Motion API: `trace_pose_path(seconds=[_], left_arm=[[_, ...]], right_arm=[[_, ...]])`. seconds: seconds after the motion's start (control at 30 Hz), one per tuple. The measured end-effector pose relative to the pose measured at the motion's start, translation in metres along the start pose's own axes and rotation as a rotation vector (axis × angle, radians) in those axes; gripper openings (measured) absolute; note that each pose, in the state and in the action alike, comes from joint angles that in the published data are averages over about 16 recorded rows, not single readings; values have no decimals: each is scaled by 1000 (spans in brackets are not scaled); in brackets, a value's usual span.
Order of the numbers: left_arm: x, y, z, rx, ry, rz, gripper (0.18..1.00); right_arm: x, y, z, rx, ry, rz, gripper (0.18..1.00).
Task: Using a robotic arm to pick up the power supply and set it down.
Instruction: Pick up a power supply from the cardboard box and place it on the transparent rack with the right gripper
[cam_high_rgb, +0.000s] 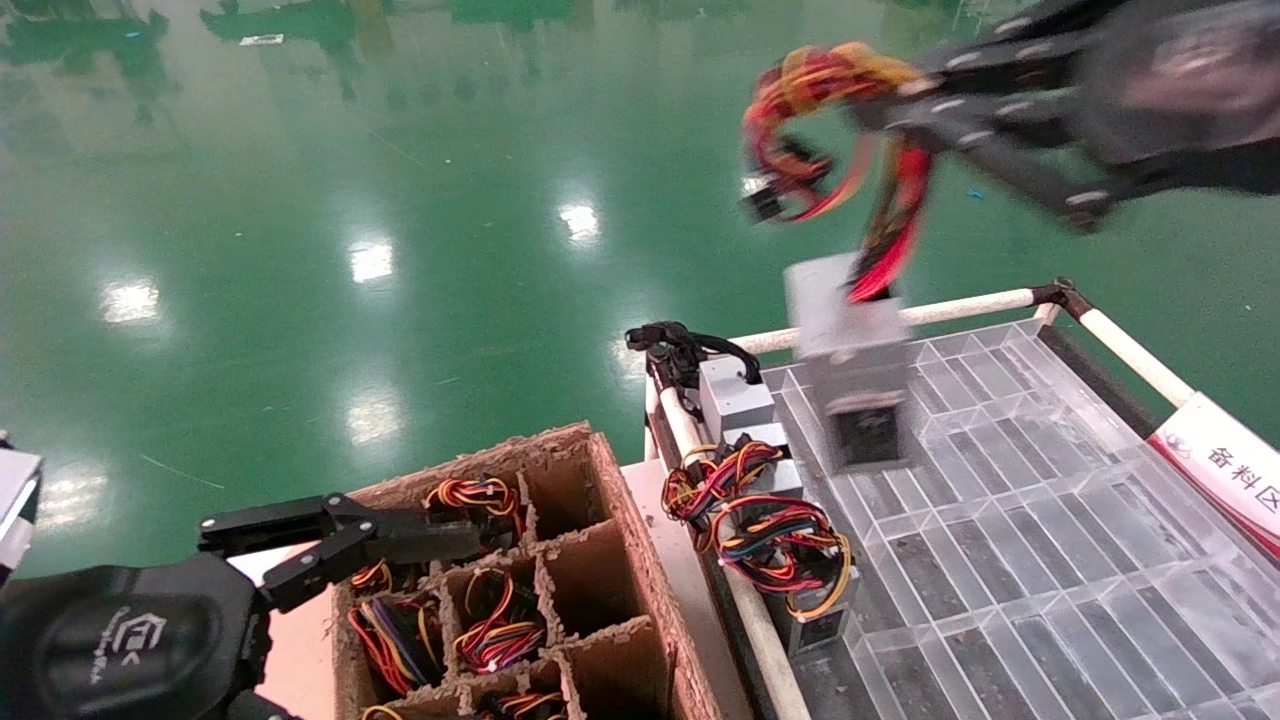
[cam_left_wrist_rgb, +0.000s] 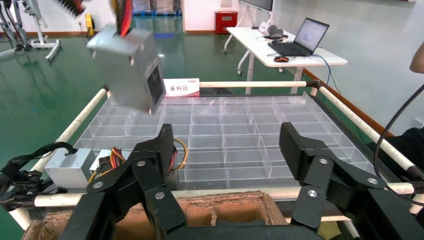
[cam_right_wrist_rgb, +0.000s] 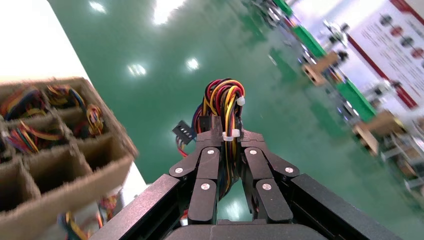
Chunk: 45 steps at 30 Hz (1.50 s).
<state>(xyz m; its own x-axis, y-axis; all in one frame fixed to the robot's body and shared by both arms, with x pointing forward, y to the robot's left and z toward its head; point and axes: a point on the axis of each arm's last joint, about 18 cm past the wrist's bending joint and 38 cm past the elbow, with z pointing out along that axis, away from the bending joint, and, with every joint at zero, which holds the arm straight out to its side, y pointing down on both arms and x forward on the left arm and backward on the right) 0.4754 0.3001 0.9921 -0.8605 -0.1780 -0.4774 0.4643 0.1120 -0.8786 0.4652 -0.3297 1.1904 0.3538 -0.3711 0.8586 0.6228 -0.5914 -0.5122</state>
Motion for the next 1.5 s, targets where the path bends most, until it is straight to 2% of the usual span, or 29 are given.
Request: trace_pose_path(seconds=[0.27,0.57,1.03,1.5], left_arm=[[0,0,0,0,0,0,844],[0,0,0,0,0,0,956],[0,0,0,0,0,0,1000],[0,0,0,0,0,0,1000]], right_arm=[[-7,22,-56,-98,18,63,215],[-35,58,-77,-182,-43,139,214],[-85,107,-51,-224,-210,192,214],[-117,124,-9,-209,-344,188,213]])
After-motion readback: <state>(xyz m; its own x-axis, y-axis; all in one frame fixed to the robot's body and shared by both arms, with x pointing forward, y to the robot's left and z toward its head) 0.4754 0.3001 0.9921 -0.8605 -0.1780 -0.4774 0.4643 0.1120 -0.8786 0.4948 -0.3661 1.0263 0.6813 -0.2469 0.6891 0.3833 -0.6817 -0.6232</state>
